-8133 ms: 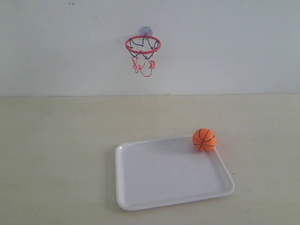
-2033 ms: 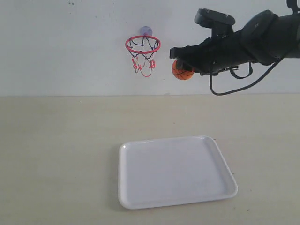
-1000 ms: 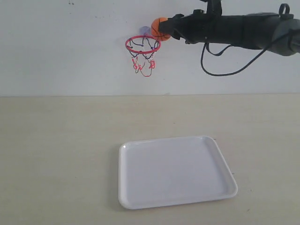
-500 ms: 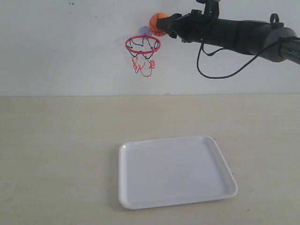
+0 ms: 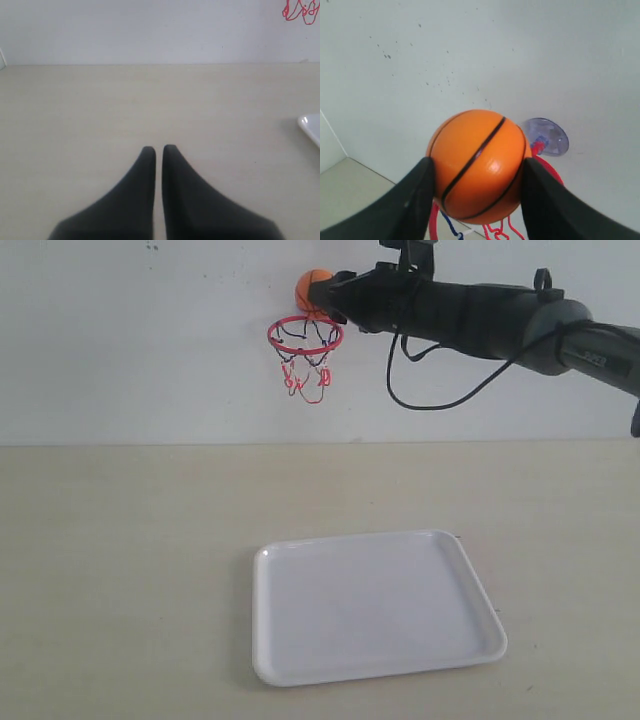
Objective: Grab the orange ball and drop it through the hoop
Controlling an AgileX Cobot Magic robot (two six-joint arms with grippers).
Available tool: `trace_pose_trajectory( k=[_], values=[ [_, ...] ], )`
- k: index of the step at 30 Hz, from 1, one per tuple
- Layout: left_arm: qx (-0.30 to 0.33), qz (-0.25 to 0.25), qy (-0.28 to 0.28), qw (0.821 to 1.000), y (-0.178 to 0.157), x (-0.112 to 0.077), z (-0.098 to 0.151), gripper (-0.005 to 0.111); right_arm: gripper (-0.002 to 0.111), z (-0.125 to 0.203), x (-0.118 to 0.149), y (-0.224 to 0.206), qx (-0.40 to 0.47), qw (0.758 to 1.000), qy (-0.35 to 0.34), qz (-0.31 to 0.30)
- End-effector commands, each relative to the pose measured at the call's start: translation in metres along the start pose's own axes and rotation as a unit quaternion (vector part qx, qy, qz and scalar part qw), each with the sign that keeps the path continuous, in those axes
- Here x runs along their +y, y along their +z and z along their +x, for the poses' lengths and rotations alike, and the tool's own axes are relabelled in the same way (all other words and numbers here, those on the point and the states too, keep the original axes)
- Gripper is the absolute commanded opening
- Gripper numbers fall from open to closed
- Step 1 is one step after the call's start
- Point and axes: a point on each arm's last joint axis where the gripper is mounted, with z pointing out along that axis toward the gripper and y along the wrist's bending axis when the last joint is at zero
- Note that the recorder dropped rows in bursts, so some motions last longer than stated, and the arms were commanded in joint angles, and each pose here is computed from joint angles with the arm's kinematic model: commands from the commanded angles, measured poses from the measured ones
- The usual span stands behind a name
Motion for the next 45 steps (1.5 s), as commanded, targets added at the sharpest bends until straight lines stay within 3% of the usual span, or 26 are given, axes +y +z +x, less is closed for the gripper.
trace_pose_trajectory(
  k=[1, 12, 14, 20, 22, 32, 37, 39, 43, 45],
  values=[
    [-0.002, 0.0, -0.008, 1.0, 0.0, 0.0, 0.001, 0.004, 0.0, -0.003, 0.005, 0.002, -0.006, 1.0, -0.008, 0.012],
    [-0.002, 0.0, -0.008, 1.0, 0.0, 0.0, 0.001, 0.004, 0.001, 0.0, 0.016, 0.007, -0.003, 0.999, -0.042, 0.004],
    [-0.002, 0.0, -0.008, 1.0, 0.0, 0.0, 0.001, 0.004, 0.009, 0.0, 0.017, 0.007, -0.003, 0.999, -0.042, 0.002],
    [-0.002, 0.0, -0.008, 1.0, 0.0, 0.0, 0.001, 0.004, 0.053, 0.0, 0.015, 0.007, -0.003, 0.999, -0.033, 0.019],
    [-0.002, 0.0, -0.008, 1.0, 0.0, 0.0, 0.001, 0.004, 0.061, 0.0, 0.012, 0.008, -0.004, 0.999, -0.025, 0.038],
    [-0.002, 0.0, -0.008, 1.0, 0.0, 0.0, 0.001, 0.004, 0.064, 0.0, 0.01, 0.007, -0.005, 0.999, -0.015, 0.047],
    [-0.002, 0.0, -0.008, 1.0, 0.0, 0.0, 0.001, 0.004, 0.063, 0.0, 0.011, 0.007, -0.005, 0.999, -0.011, 0.044],
    [-0.002, 0.0, -0.008, 1.0, 0.0, 0.0, 0.001, 0.004, 0.058, 0.0, 0.013, 0.008, -0.005, 1.0, 0.001, 0.031],
    [-0.002, 0.0, -0.008, 1.0, 0.0, 0.0, 0.001, 0.004, 0.026, -0.001, 0.016, 0.006, -0.004, 1.0, 0.011, 0.005],
    [-0.002, 0.0, -0.008, 1.0, 0.0, 0.0, 0.001, 0.004, -0.001, -0.002, 0.016, 0.005, -0.003, 1.0, 0.013, -0.006]
  ],
)
